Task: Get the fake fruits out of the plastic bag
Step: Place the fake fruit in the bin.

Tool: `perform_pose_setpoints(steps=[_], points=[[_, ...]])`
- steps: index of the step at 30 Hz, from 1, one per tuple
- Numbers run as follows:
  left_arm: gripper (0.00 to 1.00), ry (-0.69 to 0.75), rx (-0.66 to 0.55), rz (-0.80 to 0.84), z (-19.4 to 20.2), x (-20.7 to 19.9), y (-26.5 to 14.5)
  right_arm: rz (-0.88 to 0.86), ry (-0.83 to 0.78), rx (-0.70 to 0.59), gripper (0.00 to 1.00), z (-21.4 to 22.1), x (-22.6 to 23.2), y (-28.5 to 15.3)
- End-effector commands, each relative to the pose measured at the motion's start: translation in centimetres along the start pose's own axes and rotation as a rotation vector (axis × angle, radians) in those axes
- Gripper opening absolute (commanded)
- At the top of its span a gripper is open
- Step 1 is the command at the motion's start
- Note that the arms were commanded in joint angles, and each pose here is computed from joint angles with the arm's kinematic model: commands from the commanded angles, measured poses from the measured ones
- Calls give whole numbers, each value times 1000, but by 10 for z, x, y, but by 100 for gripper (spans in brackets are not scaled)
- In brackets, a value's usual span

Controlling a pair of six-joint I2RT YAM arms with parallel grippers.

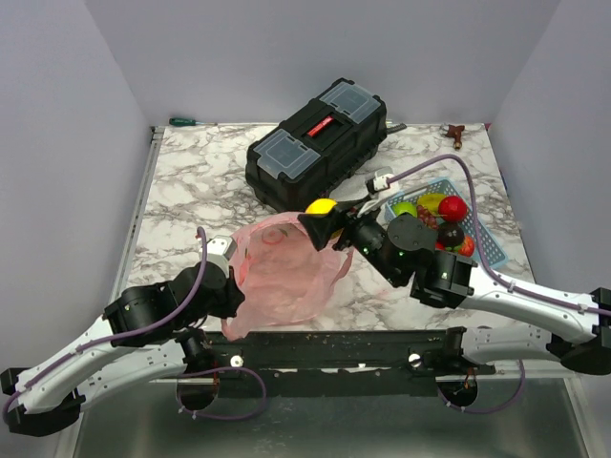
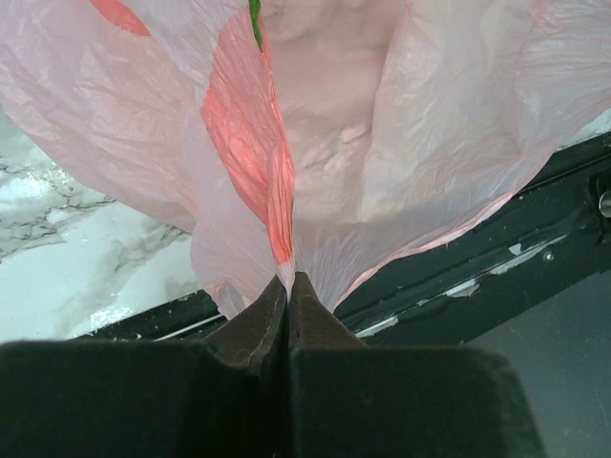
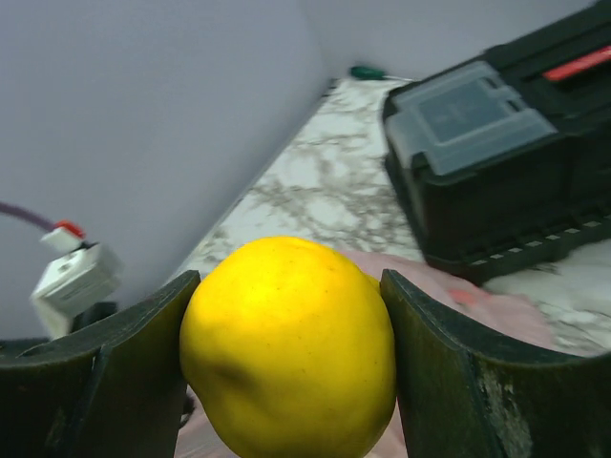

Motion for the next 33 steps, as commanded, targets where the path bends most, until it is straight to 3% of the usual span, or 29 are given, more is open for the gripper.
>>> perform_pose_setpoints(steps=[1, 7, 13, 19, 29, 33], points=[[0, 8, -2, -41, 0, 6, 1, 343, -131, 37, 1, 14, -67, -18], [0, 8, -2, -43, -1, 6, 1, 598, -143, 29, 1, 9, -128, -38], [0, 4, -5, -37, -1, 6, 0, 866, 34, 52, 1, 34, -213, -63], [0, 7, -3, -36, 0, 6, 0, 1064, 199, 159, 1, 79, -293, -95], [0, 12, 0, -33, 0, 5, 1, 1047, 244, 363, 1, 128, -334, -83], [0, 6, -7, -32, -1, 6, 0, 1103, 242, 388, 17, 141, -340, -90]])
Point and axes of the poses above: each gripper's point midway between its finger pads, its own y axis out along the fingers, its own x axis along the line the jaws close on, z = x × y, the point moved 2 cm from there along -y, back along the fingers, and after that the axes turned 7 degrees about -y, right-handed, at the moved point
